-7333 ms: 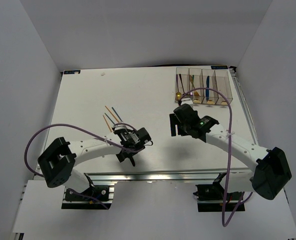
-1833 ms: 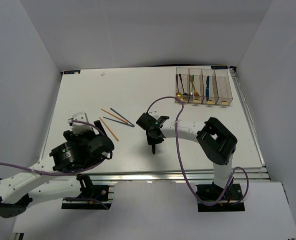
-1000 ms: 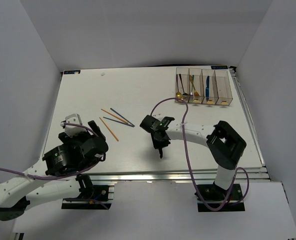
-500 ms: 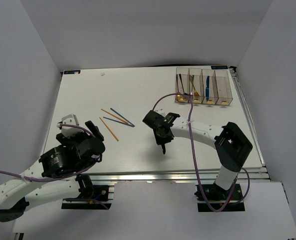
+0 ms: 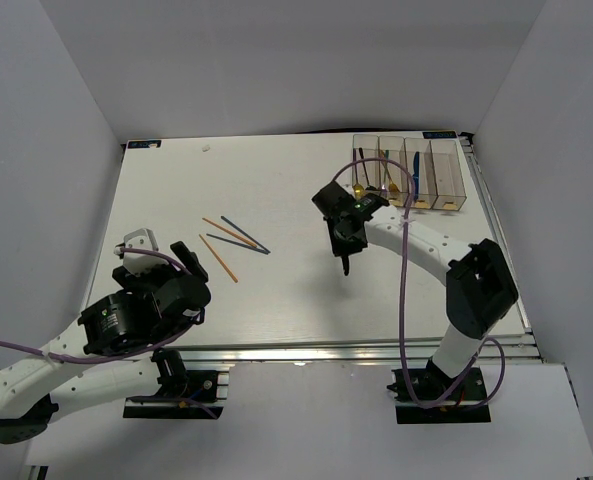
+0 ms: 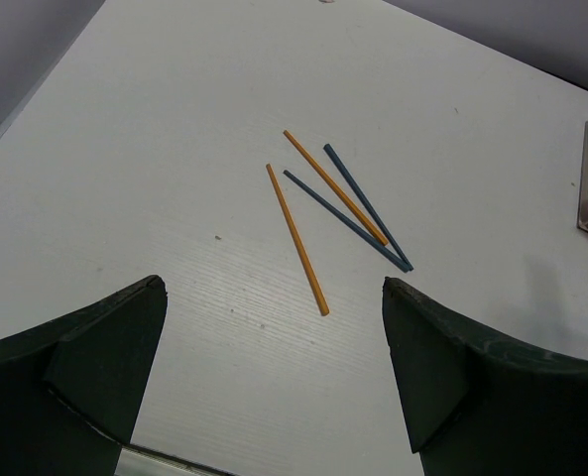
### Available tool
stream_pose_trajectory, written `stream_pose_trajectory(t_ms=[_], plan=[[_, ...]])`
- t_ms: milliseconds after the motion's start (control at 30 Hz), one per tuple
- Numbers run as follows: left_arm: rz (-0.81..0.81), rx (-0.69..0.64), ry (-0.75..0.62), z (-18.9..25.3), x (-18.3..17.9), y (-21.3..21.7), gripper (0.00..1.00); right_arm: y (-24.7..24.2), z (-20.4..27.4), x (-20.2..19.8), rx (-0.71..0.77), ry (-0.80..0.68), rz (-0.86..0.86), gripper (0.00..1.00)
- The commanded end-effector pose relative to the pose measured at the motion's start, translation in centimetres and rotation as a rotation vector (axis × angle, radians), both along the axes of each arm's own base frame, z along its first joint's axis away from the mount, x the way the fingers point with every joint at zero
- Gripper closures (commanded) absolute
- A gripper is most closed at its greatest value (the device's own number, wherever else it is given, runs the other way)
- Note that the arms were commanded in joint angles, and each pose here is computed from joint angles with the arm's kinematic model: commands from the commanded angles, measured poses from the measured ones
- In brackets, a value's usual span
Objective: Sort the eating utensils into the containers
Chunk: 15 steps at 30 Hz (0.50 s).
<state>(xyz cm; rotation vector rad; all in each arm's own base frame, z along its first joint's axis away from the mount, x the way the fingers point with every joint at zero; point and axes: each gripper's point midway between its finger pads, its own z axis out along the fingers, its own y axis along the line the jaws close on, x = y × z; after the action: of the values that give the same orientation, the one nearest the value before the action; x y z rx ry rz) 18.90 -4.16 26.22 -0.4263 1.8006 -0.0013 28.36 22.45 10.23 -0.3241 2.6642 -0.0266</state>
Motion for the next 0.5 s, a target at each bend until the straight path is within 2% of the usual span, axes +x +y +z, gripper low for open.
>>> stream_pose_trajectory(t_ms=[0,300,467], plan=[[0.005,0.007,-0.008,0.0,0.1,0.0,0.02,-0.8,3.6,1.4,0.013,-0.072,0.026,1.0],[0.001,0.02,0.001,-0.2,0.2,-0.3,0.02,-4.2,5.0,4.5,-0.007,-0.108,-0.022,1.0],[-0.008,0.031,0.01,-0.4,0.3,-0.7,0.02,-6.5,6.8,7.6,-0.011,-0.161,-0.053,1.0]])
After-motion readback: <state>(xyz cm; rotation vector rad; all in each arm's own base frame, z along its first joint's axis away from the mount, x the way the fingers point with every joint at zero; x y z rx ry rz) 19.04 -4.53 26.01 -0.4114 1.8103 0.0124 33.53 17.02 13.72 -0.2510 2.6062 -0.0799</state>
